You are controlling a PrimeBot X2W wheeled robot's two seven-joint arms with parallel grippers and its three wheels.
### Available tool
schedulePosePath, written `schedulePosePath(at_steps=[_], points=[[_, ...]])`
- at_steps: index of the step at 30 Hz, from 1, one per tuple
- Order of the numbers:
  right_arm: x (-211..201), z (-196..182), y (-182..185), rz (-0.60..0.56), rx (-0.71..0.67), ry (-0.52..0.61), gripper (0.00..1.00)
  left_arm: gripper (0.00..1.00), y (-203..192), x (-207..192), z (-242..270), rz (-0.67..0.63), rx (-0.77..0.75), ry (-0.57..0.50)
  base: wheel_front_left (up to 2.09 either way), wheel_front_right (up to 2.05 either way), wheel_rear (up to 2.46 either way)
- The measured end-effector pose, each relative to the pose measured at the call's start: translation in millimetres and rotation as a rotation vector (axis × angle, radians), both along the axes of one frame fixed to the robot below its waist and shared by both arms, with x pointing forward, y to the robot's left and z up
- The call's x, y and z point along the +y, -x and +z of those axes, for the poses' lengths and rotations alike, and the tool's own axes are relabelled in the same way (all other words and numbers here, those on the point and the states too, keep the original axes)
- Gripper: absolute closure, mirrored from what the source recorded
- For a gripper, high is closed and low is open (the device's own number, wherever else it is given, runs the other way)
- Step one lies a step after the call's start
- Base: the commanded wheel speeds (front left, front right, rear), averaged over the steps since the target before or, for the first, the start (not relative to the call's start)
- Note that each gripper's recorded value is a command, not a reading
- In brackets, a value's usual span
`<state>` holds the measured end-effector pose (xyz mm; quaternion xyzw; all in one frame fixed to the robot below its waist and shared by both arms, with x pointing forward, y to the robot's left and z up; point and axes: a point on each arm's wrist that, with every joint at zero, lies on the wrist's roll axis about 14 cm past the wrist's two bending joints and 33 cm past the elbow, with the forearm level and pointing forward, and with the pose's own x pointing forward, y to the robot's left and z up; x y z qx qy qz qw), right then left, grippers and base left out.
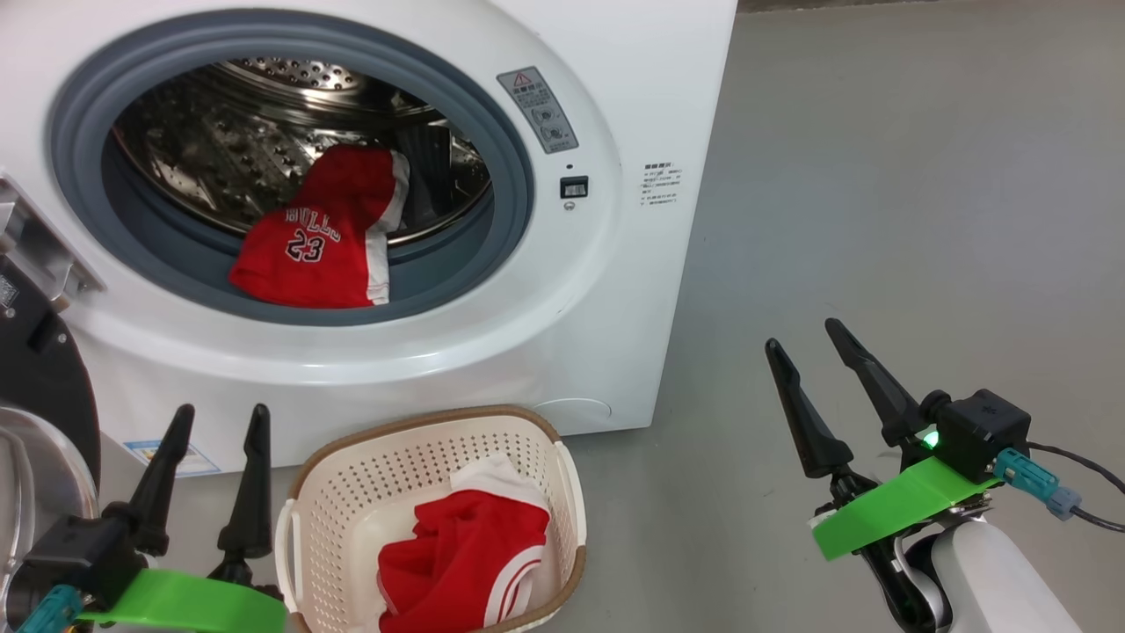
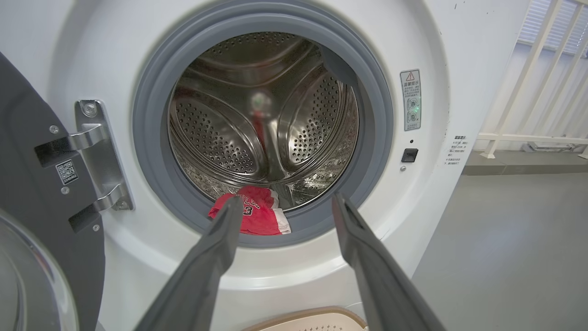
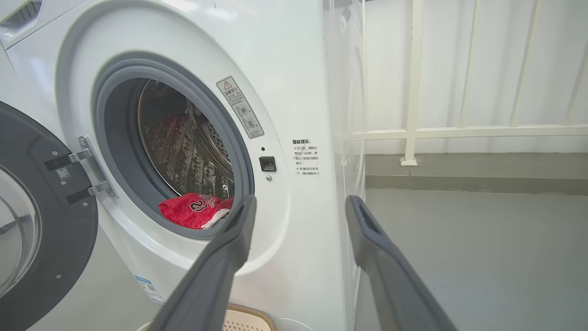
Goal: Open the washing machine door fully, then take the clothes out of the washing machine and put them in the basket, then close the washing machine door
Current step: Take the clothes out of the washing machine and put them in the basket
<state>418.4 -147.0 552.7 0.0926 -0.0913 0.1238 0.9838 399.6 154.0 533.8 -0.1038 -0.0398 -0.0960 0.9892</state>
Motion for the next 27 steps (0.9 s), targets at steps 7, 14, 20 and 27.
schedulePosePath(at_steps=[7, 14, 20, 27], points=[[-0.1, -1.6, -0.6, 0.000, 0.004, 0.000, 0.00, 0.00, -0.4, -0.3, -3.2, -0.001, 0.010, 0.004, 0.00, 0.00, 0.00], [0.7, -8.2, -4.2, 0.002, 0.020, 0.000, 0.00, 0.00, -4.5, -5.3, -12.5, -0.018, 0.041, -0.001, 0.00, 0.00, 0.00], [2.2, -18.1, -9.6, 0.007, 0.044, -0.002, 0.00, 0.00, -27.2, -11.7, -12.6, -0.045, 0.049, -0.025, 0.00, 0.00, 0.00], [2.7, -34.8, -18.2, 0.005, 0.083, -0.005, 0.00, 0.00, -62.2, -20.9, -30.2, -0.081, 0.115, -0.059, 0.00, 0.00, 0.00]])
